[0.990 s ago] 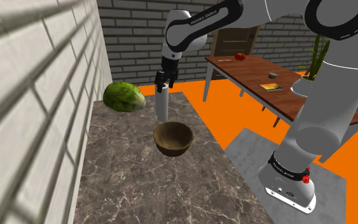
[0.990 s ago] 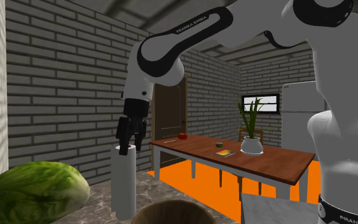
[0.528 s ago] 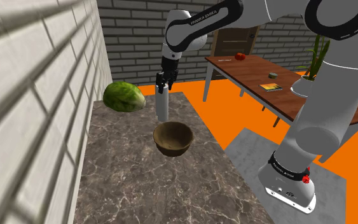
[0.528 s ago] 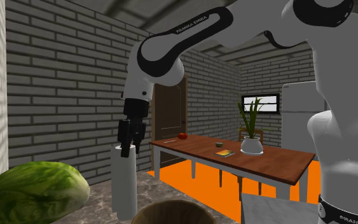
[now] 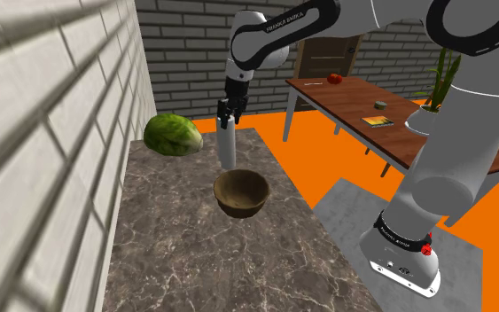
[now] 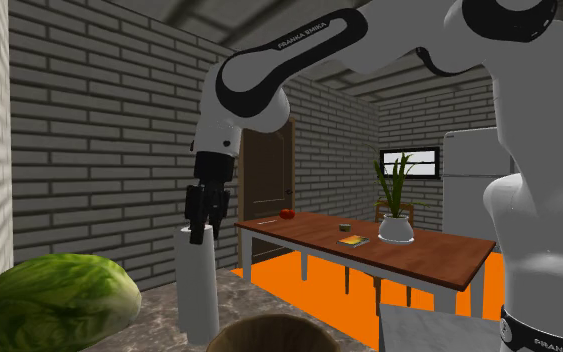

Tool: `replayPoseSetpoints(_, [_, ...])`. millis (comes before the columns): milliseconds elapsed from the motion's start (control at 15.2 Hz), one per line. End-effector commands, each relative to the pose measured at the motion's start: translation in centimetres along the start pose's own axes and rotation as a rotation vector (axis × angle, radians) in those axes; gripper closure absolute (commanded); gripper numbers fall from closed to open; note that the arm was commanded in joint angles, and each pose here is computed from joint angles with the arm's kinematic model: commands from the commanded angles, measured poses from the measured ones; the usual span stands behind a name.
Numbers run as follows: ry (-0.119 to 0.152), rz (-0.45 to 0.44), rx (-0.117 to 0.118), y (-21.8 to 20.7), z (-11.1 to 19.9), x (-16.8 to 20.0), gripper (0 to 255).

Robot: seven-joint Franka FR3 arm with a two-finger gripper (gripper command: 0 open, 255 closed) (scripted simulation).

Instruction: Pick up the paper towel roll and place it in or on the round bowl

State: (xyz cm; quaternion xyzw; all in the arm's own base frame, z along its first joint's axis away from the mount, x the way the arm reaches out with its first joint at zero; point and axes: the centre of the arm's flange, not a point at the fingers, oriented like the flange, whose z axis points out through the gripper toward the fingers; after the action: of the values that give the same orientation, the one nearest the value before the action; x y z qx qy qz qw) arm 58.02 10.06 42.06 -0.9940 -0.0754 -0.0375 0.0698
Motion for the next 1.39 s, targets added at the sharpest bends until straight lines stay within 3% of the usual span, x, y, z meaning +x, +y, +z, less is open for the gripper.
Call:
replayPoseSetpoints(0, [0.000, 0.000, 0.000, -0.1, -1.0, 0.1, 255])
replayPoseSetpoints(1320, [0.000, 0.000, 0.000, -1.5, -11.4, 1.0, 255])
